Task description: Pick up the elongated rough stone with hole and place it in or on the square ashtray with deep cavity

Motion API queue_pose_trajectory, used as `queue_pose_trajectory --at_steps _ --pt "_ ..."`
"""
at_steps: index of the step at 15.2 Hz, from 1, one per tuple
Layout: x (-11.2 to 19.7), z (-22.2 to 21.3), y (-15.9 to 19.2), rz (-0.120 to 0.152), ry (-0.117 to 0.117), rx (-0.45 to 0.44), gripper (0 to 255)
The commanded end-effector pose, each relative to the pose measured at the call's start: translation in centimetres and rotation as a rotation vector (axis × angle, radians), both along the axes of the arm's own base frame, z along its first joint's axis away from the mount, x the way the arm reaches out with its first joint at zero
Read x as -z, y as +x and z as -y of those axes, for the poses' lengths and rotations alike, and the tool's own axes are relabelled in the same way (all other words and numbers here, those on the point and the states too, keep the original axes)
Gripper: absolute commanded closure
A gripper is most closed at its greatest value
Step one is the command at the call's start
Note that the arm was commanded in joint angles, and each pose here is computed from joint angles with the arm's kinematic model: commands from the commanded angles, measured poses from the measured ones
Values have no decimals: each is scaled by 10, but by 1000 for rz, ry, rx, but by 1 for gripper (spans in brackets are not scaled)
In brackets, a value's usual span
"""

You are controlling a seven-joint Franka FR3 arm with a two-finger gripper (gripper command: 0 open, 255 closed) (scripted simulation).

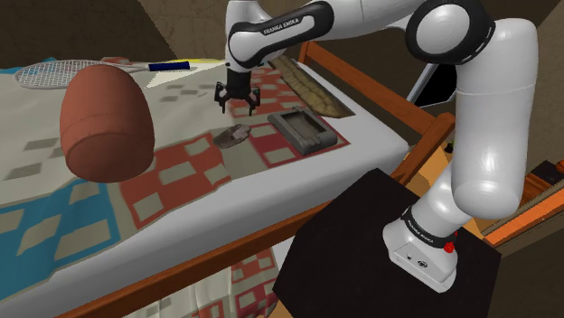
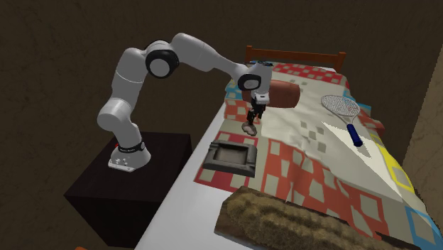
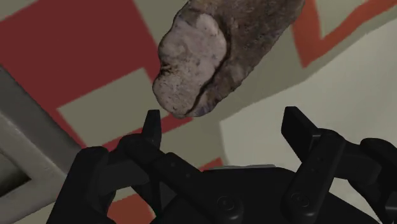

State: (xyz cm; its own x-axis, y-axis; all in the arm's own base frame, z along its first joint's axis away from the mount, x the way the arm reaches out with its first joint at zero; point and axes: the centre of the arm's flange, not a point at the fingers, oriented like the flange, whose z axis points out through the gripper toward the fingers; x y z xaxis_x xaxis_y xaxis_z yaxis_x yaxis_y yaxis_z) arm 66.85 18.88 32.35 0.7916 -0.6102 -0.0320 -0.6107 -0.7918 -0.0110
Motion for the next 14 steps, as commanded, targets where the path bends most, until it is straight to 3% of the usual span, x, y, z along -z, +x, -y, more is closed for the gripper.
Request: queue_pose_trajectory --at_steps 1,2,3,10,14 --pt "15 19 8 -38 -11 180 0" --pt "23 30 9 -57 -15 265 0" --pt "24 33 9 -62 -17 287 0" --pt "64 32 6 -62 -17 287 0" --pt "64 32 6 -62 -17 287 0"
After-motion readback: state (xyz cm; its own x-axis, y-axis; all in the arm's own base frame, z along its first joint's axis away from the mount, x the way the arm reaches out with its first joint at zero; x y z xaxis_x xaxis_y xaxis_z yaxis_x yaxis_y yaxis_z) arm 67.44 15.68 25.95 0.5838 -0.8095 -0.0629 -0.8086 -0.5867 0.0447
